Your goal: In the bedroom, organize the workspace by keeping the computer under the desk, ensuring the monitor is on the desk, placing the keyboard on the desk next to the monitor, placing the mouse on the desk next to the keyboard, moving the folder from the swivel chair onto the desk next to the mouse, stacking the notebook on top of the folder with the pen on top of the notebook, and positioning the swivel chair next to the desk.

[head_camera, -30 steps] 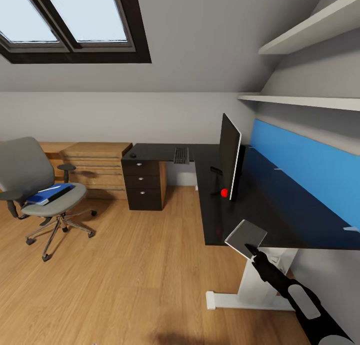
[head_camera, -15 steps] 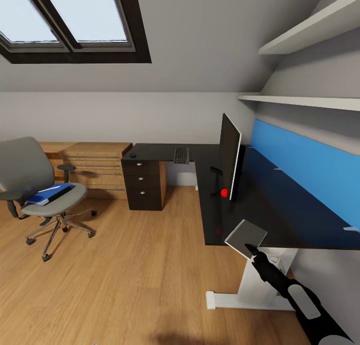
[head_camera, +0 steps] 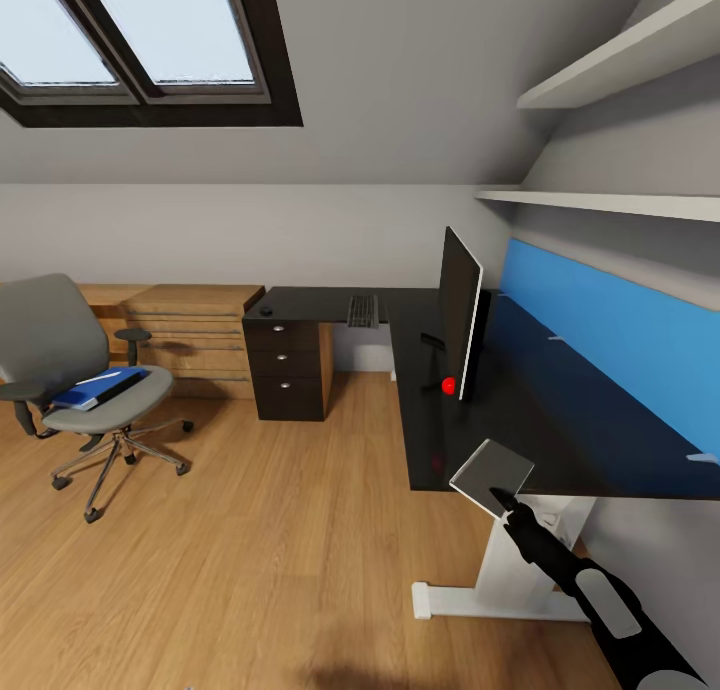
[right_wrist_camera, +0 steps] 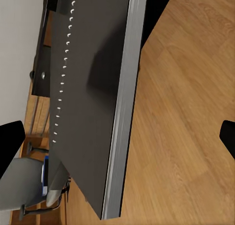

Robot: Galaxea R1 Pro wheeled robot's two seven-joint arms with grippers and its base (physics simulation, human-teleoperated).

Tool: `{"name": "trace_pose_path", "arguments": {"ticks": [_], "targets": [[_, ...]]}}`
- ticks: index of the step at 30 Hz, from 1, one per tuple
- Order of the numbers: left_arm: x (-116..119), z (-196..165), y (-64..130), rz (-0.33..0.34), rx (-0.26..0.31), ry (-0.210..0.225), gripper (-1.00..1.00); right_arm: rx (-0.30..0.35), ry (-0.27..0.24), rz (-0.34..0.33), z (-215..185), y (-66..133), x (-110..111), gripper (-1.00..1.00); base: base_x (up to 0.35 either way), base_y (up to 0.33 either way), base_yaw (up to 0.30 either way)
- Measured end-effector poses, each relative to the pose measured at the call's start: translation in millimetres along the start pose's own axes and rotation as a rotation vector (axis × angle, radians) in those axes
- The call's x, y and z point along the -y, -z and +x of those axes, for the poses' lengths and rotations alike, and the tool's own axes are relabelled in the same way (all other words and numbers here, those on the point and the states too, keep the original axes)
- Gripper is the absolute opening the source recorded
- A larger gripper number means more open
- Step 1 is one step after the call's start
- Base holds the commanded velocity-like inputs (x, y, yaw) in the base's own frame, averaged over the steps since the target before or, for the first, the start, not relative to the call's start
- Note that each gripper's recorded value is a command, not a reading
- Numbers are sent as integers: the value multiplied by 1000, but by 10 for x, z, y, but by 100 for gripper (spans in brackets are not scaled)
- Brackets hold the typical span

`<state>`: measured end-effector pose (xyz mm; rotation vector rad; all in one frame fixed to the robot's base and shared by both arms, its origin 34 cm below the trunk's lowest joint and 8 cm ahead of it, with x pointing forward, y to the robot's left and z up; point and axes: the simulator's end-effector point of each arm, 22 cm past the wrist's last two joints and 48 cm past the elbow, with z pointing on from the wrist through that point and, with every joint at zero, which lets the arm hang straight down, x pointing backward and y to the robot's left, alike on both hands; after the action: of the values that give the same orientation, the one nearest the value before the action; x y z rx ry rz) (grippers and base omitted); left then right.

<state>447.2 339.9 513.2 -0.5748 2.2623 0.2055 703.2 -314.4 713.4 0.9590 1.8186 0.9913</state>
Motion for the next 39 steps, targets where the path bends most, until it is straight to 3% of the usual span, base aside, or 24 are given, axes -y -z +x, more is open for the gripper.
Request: {"name": "trace_pose_path", "arguments": {"ticks": [39], "targets": [[-3, -1, 0, -1, 0, 0, 100, 0, 0, 0, 0, 0, 1, 100, 0, 26, 0]]}}
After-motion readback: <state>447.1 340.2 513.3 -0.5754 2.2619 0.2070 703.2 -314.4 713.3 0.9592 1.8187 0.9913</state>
